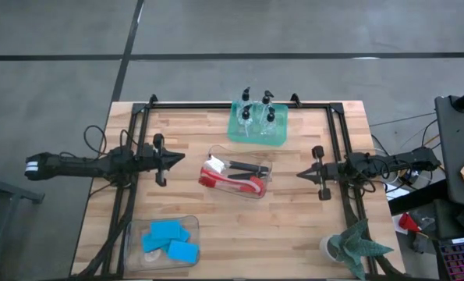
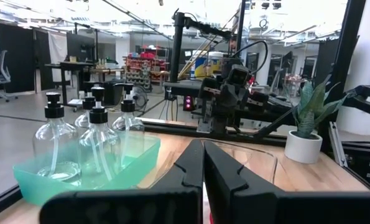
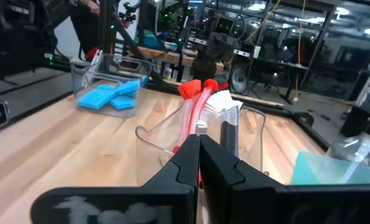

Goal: Pick & Place Kitchen Sink Supplies
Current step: Return to Home Position

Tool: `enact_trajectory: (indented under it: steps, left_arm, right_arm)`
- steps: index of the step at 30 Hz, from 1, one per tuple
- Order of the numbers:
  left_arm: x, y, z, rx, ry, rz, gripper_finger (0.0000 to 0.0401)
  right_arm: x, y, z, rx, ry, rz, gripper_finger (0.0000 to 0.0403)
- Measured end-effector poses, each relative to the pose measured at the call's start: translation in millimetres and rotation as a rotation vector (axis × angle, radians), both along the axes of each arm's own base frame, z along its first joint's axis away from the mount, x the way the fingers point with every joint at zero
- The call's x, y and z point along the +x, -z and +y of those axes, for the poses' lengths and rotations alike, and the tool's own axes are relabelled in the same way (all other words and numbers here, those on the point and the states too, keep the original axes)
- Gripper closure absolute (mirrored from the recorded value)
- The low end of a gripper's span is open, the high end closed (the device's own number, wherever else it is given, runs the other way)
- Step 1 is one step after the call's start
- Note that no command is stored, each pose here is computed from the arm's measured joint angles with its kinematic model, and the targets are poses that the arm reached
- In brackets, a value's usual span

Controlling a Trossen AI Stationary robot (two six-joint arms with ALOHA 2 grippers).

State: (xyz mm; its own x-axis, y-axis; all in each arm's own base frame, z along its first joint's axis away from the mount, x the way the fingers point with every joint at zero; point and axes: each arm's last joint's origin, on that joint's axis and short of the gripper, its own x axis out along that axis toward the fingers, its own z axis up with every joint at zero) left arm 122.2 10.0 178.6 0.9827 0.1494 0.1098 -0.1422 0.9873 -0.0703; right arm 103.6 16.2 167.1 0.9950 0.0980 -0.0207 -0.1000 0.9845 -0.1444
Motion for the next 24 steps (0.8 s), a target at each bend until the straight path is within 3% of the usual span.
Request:
enact_trajectory:
  steps: [6, 16, 24]
  left_arm:
    - [0.0, 0.6, 0.0, 0.000, -0.001, 0.005, 0.0394]
    - [0.0, 0.7, 0.0, 0.000, -0.001, 0.005, 0.0394]
    - [0.0, 0.8, 0.0, 0.000, -0.001, 0.005, 0.0394]
  right_arm:
    - [0.0, 0.5, 0.0, -0.067, -0.001, -0.001, 0.0394]
    - [0.0, 0.5, 0.0, 0.039, 0.002, 0.010, 0.0394]
    - [0.0, 0.5, 0.0, 0.045, 0.002, 0.010, 0.0394]
